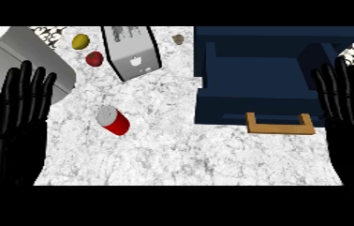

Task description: Pick up the can, place it into the drawer and close the drawer

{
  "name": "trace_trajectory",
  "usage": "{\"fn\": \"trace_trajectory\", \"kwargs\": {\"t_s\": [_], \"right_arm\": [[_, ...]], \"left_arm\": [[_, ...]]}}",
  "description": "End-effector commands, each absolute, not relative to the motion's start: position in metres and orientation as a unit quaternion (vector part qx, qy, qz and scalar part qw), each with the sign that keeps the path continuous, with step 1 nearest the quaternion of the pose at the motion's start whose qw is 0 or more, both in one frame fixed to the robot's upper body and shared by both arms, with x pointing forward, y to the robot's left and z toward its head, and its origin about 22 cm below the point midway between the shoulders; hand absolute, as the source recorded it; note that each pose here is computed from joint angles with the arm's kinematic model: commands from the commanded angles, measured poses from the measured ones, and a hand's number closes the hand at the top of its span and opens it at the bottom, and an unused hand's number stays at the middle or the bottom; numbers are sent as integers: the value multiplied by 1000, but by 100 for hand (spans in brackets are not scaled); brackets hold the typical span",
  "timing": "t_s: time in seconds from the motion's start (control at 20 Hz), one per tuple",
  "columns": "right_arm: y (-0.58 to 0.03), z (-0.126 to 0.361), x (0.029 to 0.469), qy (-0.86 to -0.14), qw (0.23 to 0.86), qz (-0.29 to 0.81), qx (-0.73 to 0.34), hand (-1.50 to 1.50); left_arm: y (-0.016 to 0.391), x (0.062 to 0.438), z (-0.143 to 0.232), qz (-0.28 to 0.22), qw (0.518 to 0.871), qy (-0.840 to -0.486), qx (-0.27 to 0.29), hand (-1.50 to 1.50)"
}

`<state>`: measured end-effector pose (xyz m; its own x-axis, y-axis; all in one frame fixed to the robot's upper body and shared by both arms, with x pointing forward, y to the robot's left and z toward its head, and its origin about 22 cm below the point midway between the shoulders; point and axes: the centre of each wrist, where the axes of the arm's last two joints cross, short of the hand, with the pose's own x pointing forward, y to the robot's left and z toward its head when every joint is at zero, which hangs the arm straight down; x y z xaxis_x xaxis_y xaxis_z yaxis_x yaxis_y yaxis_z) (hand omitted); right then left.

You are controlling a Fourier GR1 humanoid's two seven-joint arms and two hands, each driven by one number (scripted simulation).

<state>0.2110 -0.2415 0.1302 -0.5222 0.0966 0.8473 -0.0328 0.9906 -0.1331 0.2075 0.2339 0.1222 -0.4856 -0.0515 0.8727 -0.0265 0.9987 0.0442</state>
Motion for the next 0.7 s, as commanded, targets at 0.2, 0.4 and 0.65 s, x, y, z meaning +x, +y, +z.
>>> {"fn": "trace_trajectory", "kwargs": {"t_s": [0.2,0.4,0.65], "right_arm": [[-236,136,213,-859,510,46,2,-150],[-255,99,203,-780,618,-41,-88,-150],[-270,111,176,-776,621,-47,-97,-150]], "left_arm": [[233,206,134,-46,496,-867,-9,-150],[258,207,101,-35,647,-760,56,-150],[266,180,125,-36,658,-751,51,-150]]}}
